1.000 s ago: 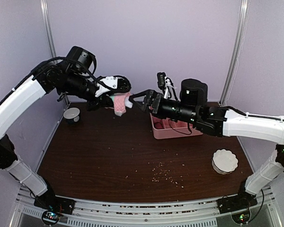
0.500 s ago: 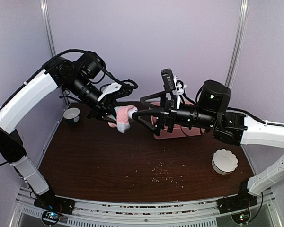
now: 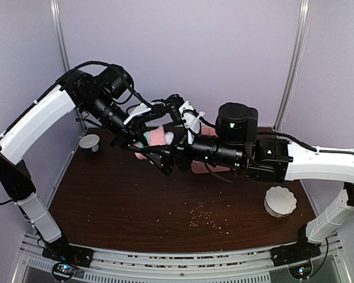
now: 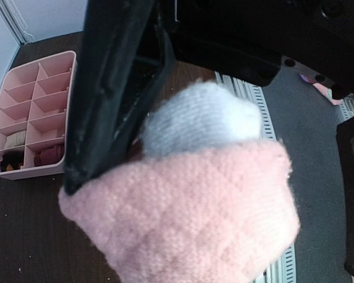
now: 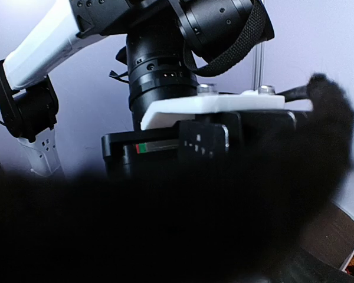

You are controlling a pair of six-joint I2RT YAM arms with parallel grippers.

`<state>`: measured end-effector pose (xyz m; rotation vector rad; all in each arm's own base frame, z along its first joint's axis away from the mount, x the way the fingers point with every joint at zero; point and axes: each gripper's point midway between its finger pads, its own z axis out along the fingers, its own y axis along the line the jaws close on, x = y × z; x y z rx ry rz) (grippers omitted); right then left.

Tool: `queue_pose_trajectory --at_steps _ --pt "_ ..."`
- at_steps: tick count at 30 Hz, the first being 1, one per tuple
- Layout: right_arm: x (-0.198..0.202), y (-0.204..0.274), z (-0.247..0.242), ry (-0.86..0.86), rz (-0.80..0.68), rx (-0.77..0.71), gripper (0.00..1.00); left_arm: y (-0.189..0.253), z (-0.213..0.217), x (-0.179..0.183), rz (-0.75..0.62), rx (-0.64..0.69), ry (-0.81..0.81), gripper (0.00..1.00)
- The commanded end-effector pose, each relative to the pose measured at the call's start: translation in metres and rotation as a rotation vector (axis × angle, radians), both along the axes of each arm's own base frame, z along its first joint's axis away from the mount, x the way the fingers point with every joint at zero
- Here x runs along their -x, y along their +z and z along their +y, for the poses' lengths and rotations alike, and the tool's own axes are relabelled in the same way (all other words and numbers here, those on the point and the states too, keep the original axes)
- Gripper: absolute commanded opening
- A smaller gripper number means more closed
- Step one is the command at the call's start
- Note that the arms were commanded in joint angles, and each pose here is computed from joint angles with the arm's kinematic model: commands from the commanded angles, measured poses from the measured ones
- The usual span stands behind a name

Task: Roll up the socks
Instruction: Roll the sock at the center of the board.

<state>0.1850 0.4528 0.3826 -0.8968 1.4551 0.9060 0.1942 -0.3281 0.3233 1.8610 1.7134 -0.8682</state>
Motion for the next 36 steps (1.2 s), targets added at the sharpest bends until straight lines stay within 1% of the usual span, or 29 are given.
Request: queue_pose_trajectory --at_steps 1,7,9,11,12,13,15,16,17,19,20,21,22,23,24,25,26,27,28,29,30,31,33,34,36 --pt "-0.015 -0.025 -0.003 -0.075 0.014 0.122 1.00 0.008 0.001 0.007 0.008 0.019 -0.025 0.00" --pt "-0.031 -0.043 -0.025 -0.092 0.057 0.173 0.99 0.011 0.008 0.026 0.050 0.030 -0.099 0.00" --pt "-0.033 -0.041 -0.027 -0.091 0.063 0.168 1.00 0.014 0.008 0.031 0.062 0.045 -0.123 0.00" --pt "-0.027 -0.035 -0.022 -0.045 0.067 0.136 0.98 0.017 0.007 0.035 0.077 0.061 -0.140 0.00" --pt "-0.023 -0.032 -0.018 -0.010 0.072 0.117 0.91 0.018 0.007 0.037 0.084 0.067 -0.149 0.00" --pt "-0.019 -0.027 -0.015 0.026 0.075 0.097 0.81 0.020 0.007 0.039 0.093 0.071 -0.156 0.00" --pt "-0.010 -0.021 -0.007 0.104 0.084 0.077 0.54 0.022 0.008 0.043 0.105 0.073 -0.178 0.00" --pt "-0.005 -0.019 -0.004 0.136 0.090 0.074 0.36 0.023 0.008 0.044 0.111 0.072 -0.186 0.00" --pt "0.000 -0.018 -0.001 0.176 0.096 0.071 0.25 0.023 0.009 0.046 0.117 0.070 -0.196 0.00" --pt "0.008 -0.016 0.000 0.239 0.105 0.065 0.05 0.024 0.011 0.050 0.132 0.069 -0.212 0.00" --pt "0.012 -0.017 -0.001 0.265 0.113 0.068 0.00 0.025 0.012 0.052 0.138 0.069 -0.220 0.00" --pt "0.013 -0.016 -0.004 0.277 0.117 0.061 0.00 0.024 0.012 0.054 0.144 0.068 -0.225 0.02" --pt "0.012 -0.018 -0.008 0.280 0.127 0.051 0.00 0.024 0.012 0.054 0.145 0.066 -0.225 0.09" --pt "0.009 -0.016 -0.013 0.273 0.133 0.031 0.00 0.022 0.013 0.052 0.134 0.059 -0.224 0.23" --pt "0.003 -0.016 -0.021 0.252 0.142 0.017 0.00 0.020 0.013 0.049 0.124 0.046 -0.213 0.42" --pt "-0.004 -0.018 -0.028 0.221 0.147 0.012 0.00 0.017 0.012 0.044 0.111 0.031 -0.190 0.49" --pt "-0.011 -0.018 -0.036 0.190 0.153 0.011 0.00 0.012 0.013 0.038 0.094 0.009 -0.168 0.54" --pt "-0.019 -0.019 -0.045 0.156 0.156 0.017 0.00 0.009 0.013 0.032 0.079 -0.009 -0.139 0.63" --pt "-0.031 -0.024 -0.053 0.100 0.163 0.036 0.00 0.003 0.012 0.021 0.048 -0.037 -0.086 0.89" --pt "-0.044 -0.031 -0.061 0.039 0.173 0.071 0.00 -0.003 0.013 0.006 0.004 -0.069 -0.018 0.97" --pt "-0.059 -0.041 -0.071 -0.034 0.186 0.121 0.00 -0.010 0.014 -0.015 -0.072 -0.103 0.061 0.98" --pt "-0.074 -0.050 -0.083 -0.112 0.202 0.175 0.00 -0.019 0.023 -0.030 -0.128 -0.167 0.132 0.98" --pt "-0.106 -0.072 -0.114 -0.297 0.238 0.305 0.00 -0.030 0.041 -0.069 -0.247 -0.233 0.288 0.98" --pt "-0.119 -0.082 -0.127 -0.376 0.244 0.366 0.00 -0.035 0.053 -0.081 -0.274 -0.257 0.340 0.98" --pt "-0.145 -0.101 -0.158 -0.522 0.267 0.486 0.00 -0.042 0.077 -0.101 -0.283 -0.276 0.436 0.98"
